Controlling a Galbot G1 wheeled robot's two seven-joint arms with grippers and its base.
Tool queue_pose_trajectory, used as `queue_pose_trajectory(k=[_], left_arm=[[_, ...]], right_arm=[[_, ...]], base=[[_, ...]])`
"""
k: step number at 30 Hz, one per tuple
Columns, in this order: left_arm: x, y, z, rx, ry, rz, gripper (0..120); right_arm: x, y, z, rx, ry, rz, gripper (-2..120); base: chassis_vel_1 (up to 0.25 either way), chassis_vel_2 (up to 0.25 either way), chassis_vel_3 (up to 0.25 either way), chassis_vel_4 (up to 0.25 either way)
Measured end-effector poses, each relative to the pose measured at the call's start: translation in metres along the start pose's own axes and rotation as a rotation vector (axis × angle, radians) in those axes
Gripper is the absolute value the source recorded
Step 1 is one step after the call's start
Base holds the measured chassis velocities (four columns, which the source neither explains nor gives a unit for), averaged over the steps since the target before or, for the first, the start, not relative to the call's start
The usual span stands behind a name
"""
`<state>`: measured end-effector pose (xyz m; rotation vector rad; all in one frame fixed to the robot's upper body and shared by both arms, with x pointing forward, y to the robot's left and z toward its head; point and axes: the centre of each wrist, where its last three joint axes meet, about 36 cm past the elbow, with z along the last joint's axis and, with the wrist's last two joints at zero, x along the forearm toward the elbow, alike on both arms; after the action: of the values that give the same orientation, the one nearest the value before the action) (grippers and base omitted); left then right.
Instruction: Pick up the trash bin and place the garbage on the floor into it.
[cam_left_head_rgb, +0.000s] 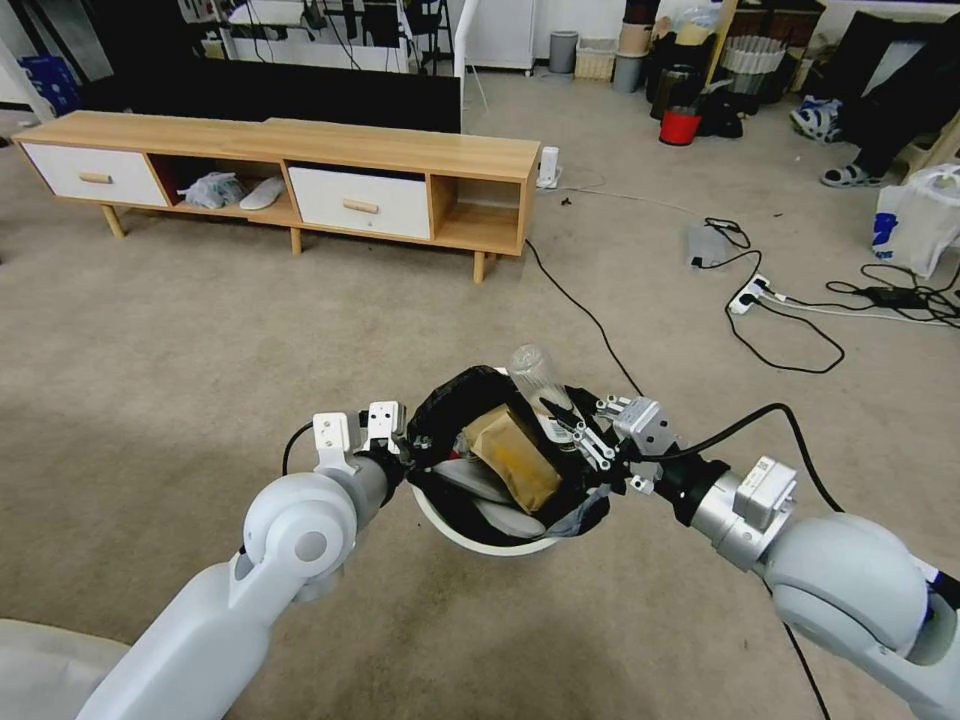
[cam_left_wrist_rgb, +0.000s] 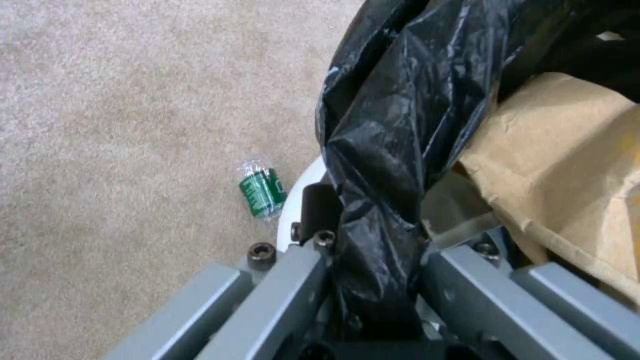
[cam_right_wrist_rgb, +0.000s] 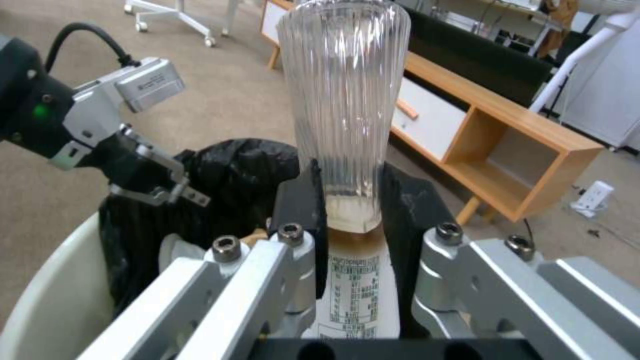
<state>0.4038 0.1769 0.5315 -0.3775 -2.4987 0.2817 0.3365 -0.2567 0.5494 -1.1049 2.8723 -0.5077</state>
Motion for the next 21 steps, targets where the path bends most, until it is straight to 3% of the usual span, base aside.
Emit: queue_pose_trajectory(k=[21], left_arm=[[0.001,-0.001,-0.012,-0.009,-0.046,-0.007,0]], right_arm=[[0.002,0.005,0.016,-0.001,0.049,-0.010,17]], base=[[0.000,0.000,0.000,0.000]])
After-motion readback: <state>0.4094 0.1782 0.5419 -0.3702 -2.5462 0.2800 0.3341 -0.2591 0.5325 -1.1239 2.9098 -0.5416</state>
